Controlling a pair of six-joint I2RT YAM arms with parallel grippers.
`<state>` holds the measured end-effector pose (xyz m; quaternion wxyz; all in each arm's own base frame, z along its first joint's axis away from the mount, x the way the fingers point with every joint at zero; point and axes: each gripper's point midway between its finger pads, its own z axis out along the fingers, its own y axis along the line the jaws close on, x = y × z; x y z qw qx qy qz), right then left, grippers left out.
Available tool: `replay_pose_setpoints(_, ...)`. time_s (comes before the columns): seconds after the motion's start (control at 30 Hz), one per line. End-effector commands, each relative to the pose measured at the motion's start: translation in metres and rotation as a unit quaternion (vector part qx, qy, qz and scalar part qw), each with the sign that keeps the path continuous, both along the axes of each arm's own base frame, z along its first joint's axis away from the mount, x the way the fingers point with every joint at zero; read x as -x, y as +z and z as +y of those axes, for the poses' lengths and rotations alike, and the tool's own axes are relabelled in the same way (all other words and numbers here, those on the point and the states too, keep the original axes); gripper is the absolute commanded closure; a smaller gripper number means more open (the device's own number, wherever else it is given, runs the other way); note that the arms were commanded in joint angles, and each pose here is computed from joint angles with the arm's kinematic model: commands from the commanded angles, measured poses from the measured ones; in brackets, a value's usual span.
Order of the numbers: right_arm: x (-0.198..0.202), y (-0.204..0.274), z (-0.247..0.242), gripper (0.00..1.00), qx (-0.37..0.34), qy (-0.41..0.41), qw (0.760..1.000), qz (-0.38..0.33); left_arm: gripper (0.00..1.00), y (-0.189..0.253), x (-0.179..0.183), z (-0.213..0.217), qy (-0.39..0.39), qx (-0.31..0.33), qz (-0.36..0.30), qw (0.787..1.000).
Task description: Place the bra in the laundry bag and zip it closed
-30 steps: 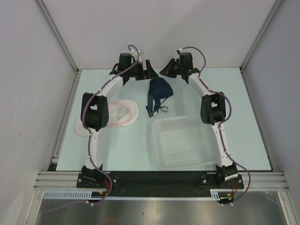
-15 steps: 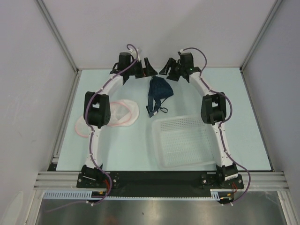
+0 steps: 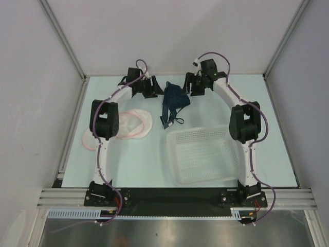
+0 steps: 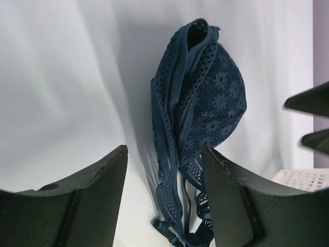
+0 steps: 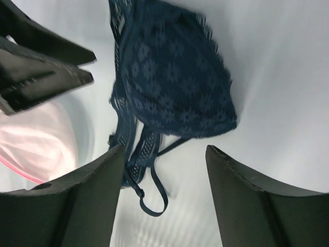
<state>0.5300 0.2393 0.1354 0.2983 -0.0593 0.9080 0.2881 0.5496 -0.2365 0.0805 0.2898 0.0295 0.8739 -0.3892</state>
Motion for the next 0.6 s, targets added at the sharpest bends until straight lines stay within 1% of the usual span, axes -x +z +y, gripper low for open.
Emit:
replay_pose_setpoints(0.0,0.038,-0.005,0.032,0.33,0.021,0.047,0.999,0.007,0.37,0.009,-0.005,0.004,-0.004,-0.017,-0.011,1.000)
replay_pose_setpoints(0.03,0.040,-0.006,0.037,0.34,0.025,0.048,0.999,0.003,0.38,0.000,-0.003,0.005,-0.004,-0.020,0.003,1.000)
replay_pose_setpoints(0.2,0.051,-0.028,0.072,0.37,0.049,0.034,0.998,0.011,0.46,-0.004,-0.004,0.002,-0.006,-0.019,0.005,1.000)
replay_pose_setpoints(0.33,0.051,-0.042,0.075,0.39,0.075,0.002,0.997,0.017,0.50,-0.005,-0.006,-0.002,-0.009,-0.018,0.007,1.000)
replay_pose_setpoints(0.4,0.053,-0.047,0.075,0.40,0.079,-0.007,0.997,0.022,0.54,-0.010,-0.004,-0.002,-0.011,-0.017,0.013,1.000)
replay_pose_setpoints(0.57,0.057,-0.063,0.073,0.40,0.093,-0.014,0.995,0.032,0.54,-0.016,-0.001,-0.009,-0.020,-0.010,0.023,0.999)
